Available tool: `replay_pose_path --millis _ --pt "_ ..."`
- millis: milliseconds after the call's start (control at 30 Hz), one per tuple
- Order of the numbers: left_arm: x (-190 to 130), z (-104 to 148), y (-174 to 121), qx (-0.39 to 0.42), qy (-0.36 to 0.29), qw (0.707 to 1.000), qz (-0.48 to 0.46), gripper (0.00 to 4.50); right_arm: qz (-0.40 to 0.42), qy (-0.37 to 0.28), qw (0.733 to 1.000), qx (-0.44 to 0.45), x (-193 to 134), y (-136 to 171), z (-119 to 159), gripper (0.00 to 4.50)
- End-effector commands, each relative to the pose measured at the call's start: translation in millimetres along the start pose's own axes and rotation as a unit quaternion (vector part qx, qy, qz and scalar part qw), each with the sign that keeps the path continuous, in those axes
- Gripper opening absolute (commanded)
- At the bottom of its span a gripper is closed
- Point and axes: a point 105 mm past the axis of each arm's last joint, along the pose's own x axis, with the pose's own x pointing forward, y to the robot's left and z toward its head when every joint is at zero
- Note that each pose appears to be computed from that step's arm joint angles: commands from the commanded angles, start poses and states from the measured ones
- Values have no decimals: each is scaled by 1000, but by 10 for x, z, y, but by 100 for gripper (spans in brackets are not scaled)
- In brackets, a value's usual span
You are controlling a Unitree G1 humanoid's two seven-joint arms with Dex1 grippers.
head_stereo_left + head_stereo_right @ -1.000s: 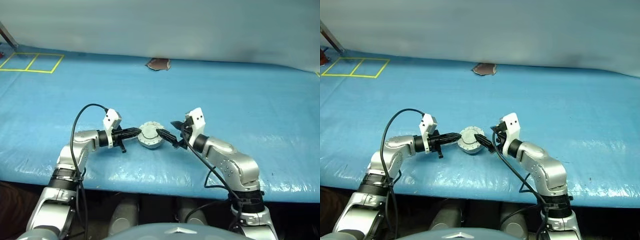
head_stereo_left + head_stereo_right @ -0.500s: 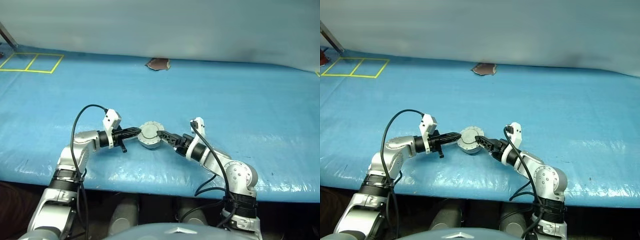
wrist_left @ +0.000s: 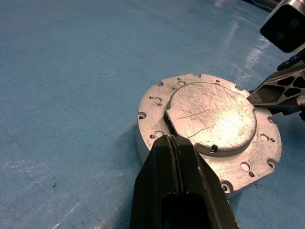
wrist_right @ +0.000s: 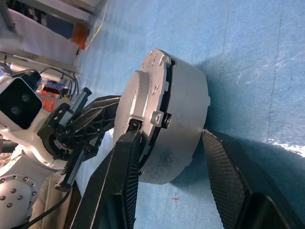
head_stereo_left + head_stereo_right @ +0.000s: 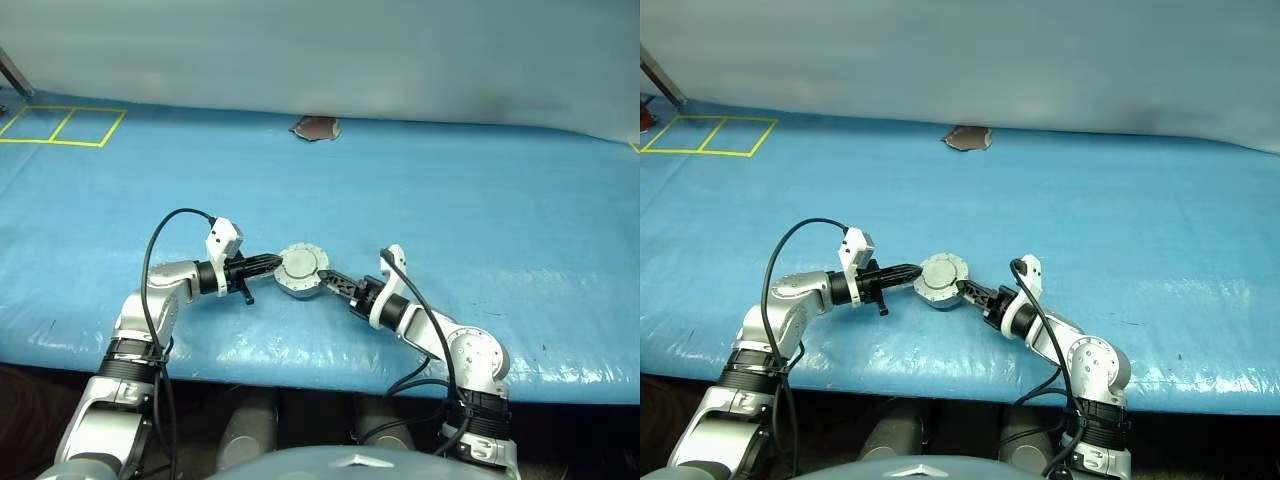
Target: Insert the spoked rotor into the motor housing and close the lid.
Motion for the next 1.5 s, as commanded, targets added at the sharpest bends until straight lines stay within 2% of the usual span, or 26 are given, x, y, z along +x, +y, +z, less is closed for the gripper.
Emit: replay_pose_path --millis 33,100,267,833,1100,1267,1367,1500 --pt "35 -104 -24 -10 18 1000 0 0 18 -4 1000 1 21 92 9 231" --pt "36 -103 -25 -10 17 1000 0 0 20 -3 1000 5 27 97 -1 231" --pt "39 -104 -29 -12 16 1000 0 0 35 -5 999 9 35 146 -10 126" --pt "29 -45 7 -28 -6 1000 11 0 45 -52 997 36 15 164 100 124" --pt "-37 196 80 -138 -89 986 20 0 63 -121 988 78 -106 132 328 124" --pt "-71 298 108 -169 -132 976 24 0 72 -153 982 82 -168 160 449 124" --pt "-82 358 134 -195 -173 965 25 60 85 -179 977 72 -213 232 574 124" --pt "-87 451 121 -252 -223 941 11 195 99 -200 973 67 -244 314 703 124"
